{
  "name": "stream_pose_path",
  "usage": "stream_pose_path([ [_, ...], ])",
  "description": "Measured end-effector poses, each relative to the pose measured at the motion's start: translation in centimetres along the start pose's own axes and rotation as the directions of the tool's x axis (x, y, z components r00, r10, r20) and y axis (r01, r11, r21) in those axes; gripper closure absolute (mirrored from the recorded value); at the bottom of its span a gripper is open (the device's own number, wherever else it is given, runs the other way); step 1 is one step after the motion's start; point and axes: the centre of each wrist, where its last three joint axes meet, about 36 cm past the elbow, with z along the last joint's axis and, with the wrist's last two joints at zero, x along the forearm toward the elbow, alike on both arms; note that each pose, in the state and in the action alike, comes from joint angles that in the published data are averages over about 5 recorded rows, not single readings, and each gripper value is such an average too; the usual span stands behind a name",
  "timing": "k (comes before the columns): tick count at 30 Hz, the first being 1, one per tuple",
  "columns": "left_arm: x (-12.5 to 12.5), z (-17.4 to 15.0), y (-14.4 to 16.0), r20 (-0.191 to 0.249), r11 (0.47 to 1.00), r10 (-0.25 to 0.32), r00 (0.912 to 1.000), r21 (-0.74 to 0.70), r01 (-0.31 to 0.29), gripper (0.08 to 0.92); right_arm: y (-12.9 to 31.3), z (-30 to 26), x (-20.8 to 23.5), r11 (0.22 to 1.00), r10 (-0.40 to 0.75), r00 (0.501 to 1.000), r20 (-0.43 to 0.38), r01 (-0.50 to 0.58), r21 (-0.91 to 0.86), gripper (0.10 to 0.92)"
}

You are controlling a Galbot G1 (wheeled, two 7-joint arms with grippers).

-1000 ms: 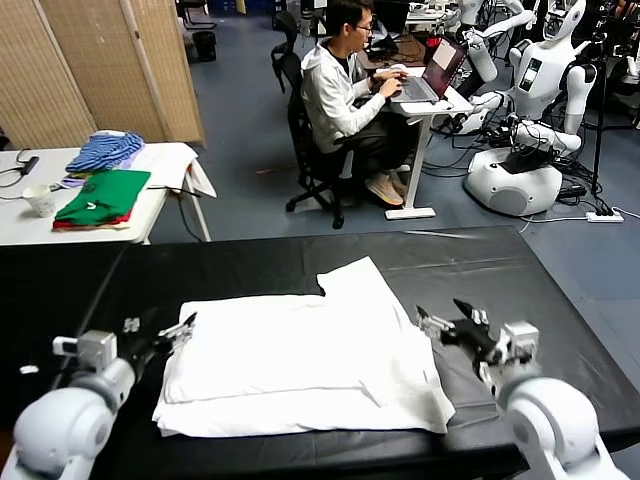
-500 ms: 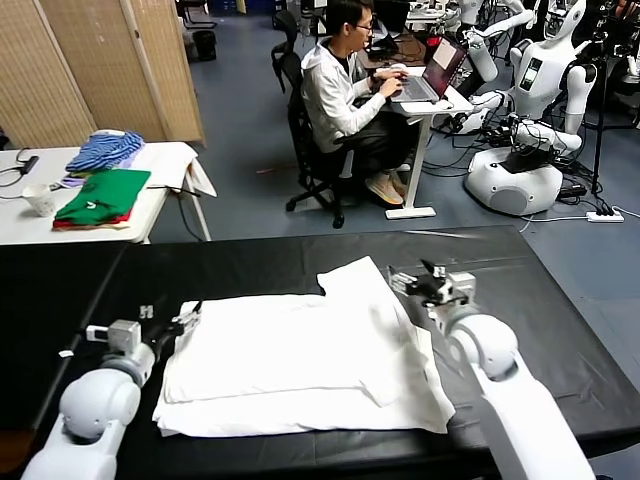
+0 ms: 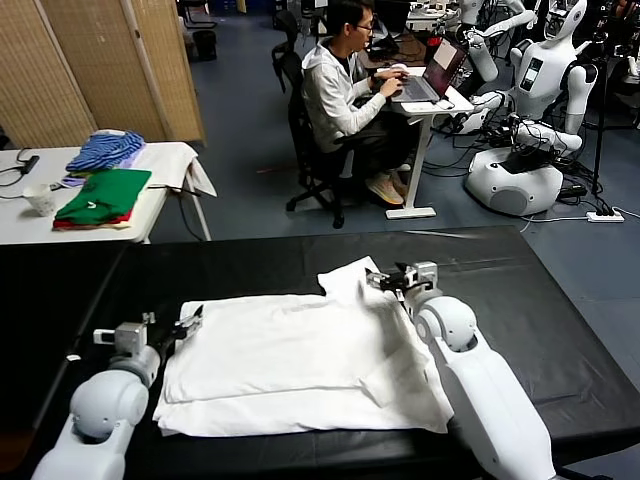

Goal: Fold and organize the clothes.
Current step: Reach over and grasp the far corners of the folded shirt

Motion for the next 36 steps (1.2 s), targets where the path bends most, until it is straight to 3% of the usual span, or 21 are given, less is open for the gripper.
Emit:
stream_pose_path([
  [2,-0.1,0.1,0.0,-0.005,1.0,-0.002,1.0,-0.001,0.002,0.092,0.0,0.0,0.0,1.0,0.001,1.0,-0.001,-0.001,0.001,0.172],
  [12,-0.2,0.4,-0.1,-0.039,1.0,-0.017,0.9991,-0.01,0.016,0.116,0.3,0.2,0.0,1.0,-0.006,1.0,-0.007,0.006,0.005,0.722],
  [15,-0.3,0.4,-0.3,-0.039,1.0,-0.013,0.9992,-0.011,0.013,0.152,0.5,0.2,0.1,1.0,-0.008,1.0,-0.008,0.008,0.007,0.827],
  [36,-0.4,0.4,-0.7,-0.035,1.0,-0.003,0.9994,-0.007,0.002,0.205,1.2,0.4,0.5,1.0,-0.006,1.0,-0.014,0.006,0.016,0.87],
])
